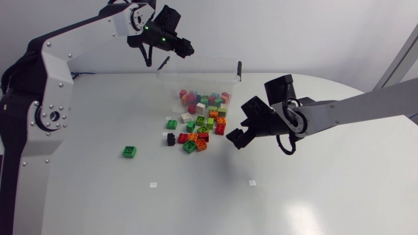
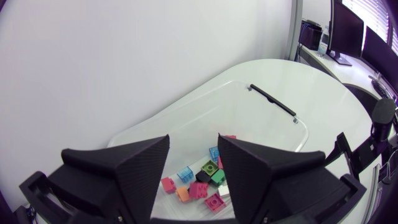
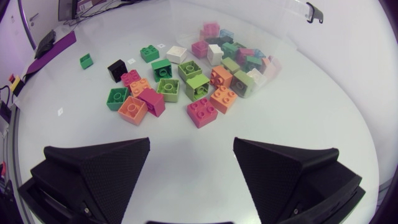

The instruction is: Place the duplo bricks in the container

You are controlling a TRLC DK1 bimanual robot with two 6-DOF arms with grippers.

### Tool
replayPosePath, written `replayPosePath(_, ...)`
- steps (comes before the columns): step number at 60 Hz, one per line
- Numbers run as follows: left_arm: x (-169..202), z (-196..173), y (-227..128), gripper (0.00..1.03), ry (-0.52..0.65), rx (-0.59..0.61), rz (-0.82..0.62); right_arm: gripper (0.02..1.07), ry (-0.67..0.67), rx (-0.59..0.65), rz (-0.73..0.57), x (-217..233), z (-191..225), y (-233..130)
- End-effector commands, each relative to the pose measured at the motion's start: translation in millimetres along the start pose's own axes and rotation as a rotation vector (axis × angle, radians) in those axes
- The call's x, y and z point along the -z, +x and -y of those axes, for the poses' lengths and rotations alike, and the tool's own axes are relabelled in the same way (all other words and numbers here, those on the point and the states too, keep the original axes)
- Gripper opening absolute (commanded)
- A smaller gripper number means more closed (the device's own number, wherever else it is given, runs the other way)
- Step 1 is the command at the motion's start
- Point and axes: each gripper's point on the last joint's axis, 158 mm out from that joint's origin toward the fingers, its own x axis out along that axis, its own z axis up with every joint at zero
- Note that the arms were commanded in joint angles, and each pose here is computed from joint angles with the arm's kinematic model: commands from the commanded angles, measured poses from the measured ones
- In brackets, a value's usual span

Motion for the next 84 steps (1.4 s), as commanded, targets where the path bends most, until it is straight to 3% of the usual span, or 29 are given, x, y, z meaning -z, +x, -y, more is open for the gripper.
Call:
replayPosePath(1,-5,4,12,0.59,-0.034,0.001,0.017,0.99,-0.012,-0.014,-0.019,14,-3,4)
replayPosePath(4,-5,6,13,0.61,-0.038,0.004,0.017,0.99,-0.011,-0.022,-0.016,14,-5,3)
replayPosePath(9,-7,11,5,0.80,-0.038,0.007,-0.001,0.99,-0.010,-0.019,-0.011,15,-2,4)
replayPosePath(15,-4,10,-16,0.95,-0.025,0.002,-0.040,0.99,-0.016,-0.027,-0.010,14,2,9)
replayPosePath(57,105,15,-149,0.98,0.128,-0.097,-0.135,0.99,-0.085,-0.118,-0.112,9,14,87)
replayPosePath(77,158,7,-185,0.98,0.112,-0.063,-0.169,0.95,-0.136,-0.162,-0.145,10,-6,100)
replayPosePath(84,172,8,-192,0.98,0.116,-0.044,-0.187,0.89,-0.149,-0.165,-0.149,6,-10,104)
